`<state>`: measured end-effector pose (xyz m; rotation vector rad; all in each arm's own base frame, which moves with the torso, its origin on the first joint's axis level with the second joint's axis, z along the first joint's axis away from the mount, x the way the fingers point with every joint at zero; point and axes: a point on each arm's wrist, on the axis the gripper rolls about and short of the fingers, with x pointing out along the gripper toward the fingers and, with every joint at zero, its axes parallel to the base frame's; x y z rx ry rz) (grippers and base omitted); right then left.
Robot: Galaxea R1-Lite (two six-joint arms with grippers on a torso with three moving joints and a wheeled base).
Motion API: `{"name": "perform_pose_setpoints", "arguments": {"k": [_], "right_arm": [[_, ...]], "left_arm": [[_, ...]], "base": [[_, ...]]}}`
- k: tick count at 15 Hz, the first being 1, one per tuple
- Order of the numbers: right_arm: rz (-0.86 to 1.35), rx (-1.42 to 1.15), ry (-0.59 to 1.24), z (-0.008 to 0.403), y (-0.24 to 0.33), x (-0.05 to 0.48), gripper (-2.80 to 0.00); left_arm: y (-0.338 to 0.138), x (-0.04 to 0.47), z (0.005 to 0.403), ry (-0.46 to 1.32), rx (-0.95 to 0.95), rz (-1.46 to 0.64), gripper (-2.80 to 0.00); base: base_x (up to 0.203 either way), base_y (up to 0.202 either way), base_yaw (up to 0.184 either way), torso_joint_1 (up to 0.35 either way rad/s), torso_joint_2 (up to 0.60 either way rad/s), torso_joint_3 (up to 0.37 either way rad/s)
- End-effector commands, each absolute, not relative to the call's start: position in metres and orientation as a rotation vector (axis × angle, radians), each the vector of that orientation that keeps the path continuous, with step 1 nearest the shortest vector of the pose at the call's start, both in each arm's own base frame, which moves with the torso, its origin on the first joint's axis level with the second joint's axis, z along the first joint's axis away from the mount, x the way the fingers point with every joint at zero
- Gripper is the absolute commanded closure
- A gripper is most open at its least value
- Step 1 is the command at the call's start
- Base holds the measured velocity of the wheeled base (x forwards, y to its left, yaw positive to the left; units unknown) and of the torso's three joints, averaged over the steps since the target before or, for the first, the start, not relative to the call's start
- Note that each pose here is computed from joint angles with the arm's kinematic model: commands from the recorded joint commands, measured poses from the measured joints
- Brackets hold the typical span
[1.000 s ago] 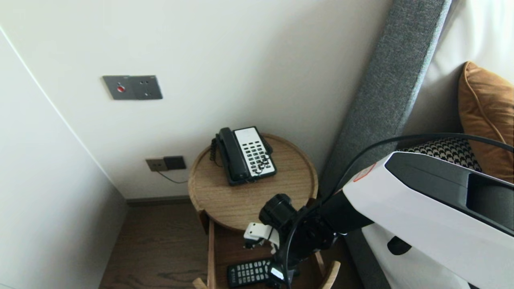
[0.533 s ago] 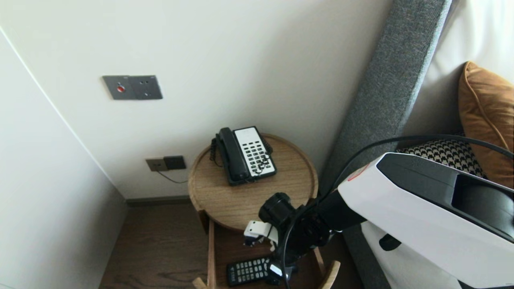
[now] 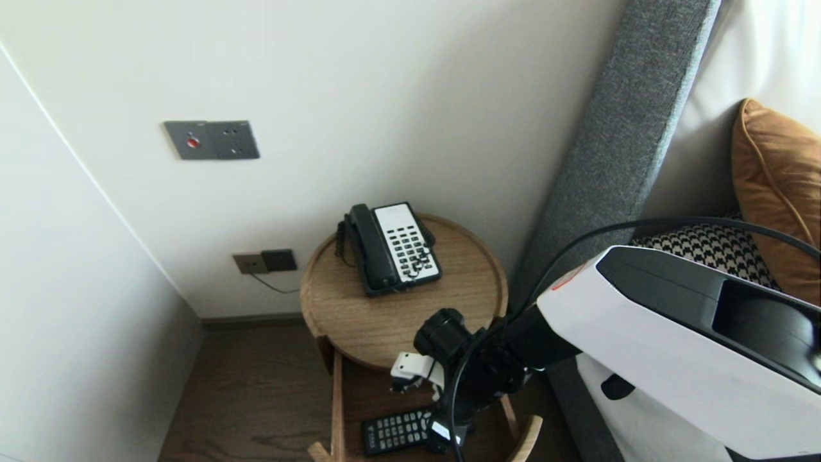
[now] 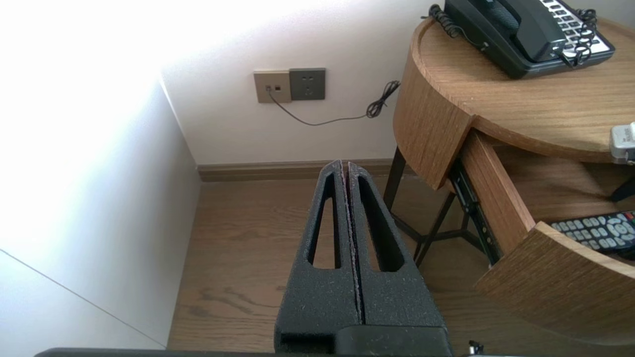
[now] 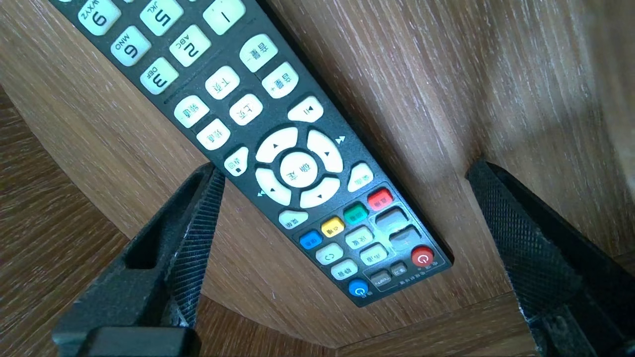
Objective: Take the remote control out of the drawer one by one and place them on the table
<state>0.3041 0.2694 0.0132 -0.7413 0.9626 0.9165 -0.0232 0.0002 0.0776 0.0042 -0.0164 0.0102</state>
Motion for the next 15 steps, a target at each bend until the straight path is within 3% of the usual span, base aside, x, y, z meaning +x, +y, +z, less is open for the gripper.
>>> {"name": "perform_pose_setpoints", "arguments": {"k": [1,5,6,7,15], "right_arm": [[0.922,-0.745,0.967,0.01,0.2707,0.3043,-2.8],[0.928,-0.739,0.957,0.0116,0.2729,0.3057,-2.8],[0.928,-0.74,0.96,0.0111,0.2724,0.3051,-0.2],[0.927,-0.74,0.962,0.011,0.2717,0.3053,0.0],[0.926,-0.737,0.957,0.0149,0.2706,0.304,0.0]], "left_arm": [[0.0002,-0.0229,0.0767,-0.014,0.005,0.011,0.0],[0.0001,-0.0232,0.0776,-0.017,0.005,0.009,0.0],[0.0001,-0.0232,0.0776,-0.017,0.005,0.009,0.0],[0.0001,-0.0232,0.0776,-0.017,0.005,0.009,0.0],[0.0001,-0.0232,0.0774,-0.015,0.02,0.006,0.0]], "base": [[0.0,0.0,0.0,0.0,0.0,0.0],[0.0,0.0,0.0,0.0,0.0,0.0],[0.0,0.0,0.0,0.0,0.0,0.0],[0.0,0.0,0.0,0.0,0.0,0.0],[0.0,0.0,0.0,0.0,0.0,0.0]]}}
